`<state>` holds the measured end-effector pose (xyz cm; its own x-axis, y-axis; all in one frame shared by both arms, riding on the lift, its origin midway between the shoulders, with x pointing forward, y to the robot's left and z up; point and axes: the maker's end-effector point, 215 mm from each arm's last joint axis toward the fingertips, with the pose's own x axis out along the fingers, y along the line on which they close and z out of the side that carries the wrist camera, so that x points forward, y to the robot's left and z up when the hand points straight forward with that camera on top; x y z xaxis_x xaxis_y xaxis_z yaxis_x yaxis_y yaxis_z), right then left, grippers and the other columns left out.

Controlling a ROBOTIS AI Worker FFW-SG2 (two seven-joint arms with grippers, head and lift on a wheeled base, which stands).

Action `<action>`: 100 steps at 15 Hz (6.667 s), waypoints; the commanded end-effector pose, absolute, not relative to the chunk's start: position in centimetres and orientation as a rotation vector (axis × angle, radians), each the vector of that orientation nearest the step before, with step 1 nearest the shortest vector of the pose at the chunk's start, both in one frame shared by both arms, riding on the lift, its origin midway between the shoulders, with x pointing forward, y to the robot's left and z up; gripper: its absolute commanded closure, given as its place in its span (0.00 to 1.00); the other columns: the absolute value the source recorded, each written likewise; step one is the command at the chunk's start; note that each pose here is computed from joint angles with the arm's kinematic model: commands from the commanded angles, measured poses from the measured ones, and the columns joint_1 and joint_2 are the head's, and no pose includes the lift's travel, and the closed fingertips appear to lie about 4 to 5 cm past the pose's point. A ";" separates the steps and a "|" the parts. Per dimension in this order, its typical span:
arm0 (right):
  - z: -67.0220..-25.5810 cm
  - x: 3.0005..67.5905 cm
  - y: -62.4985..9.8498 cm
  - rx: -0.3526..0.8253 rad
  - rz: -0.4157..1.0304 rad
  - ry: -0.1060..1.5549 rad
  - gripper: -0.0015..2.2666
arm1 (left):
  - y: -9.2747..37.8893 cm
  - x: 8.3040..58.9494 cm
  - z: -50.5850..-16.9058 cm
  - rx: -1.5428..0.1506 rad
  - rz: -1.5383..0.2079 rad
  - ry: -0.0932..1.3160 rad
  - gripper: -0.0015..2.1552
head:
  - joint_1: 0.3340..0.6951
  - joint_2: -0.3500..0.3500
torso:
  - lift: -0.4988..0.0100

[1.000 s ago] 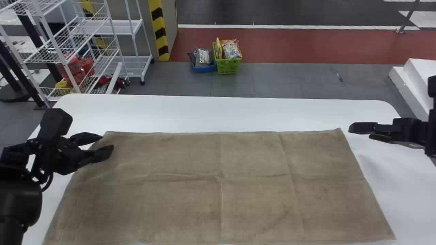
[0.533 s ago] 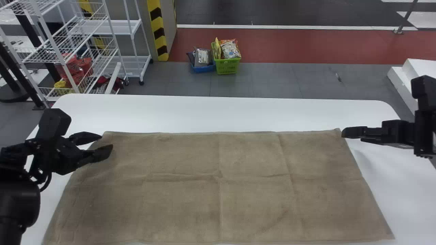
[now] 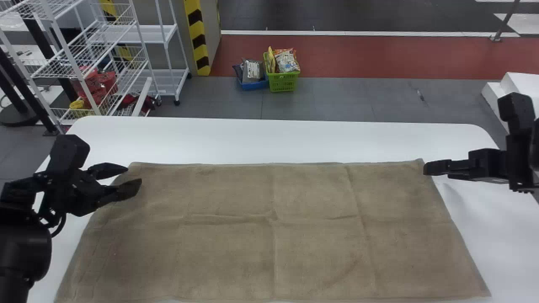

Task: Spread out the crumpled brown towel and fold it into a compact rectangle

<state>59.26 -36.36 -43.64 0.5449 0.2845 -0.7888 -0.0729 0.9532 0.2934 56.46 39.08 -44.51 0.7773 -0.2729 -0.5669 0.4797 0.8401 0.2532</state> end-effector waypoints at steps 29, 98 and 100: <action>-44.5 58.9 -35.2 0.185 0.261 0.992 0.42 | 40.1 56.4 -43.0 0.381 -0.428 0.462 0.29 | 1.00 0.55 | 0.73; -36.5 43.5 -32.8 -0.578 0.557 0.825 0.15 | 37.6 57.3 -45.5 0.548 -0.593 0.642 0.43 | 1.00 0.55 | 0.73; -37.4 43.5 -31.3 -0.627 0.575 0.847 0.15 | 37.3 57.4 -45.4 0.549 -0.598 0.635 0.43 | 1.00 0.56 | 0.73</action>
<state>43.55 -32.44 -36.77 0.5528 0.2261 -0.8020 -0.6588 0.7079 -0.2546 57.36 37.51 -45.47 0.6514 -0.3338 -0.6814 0.6548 0.7010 0.2825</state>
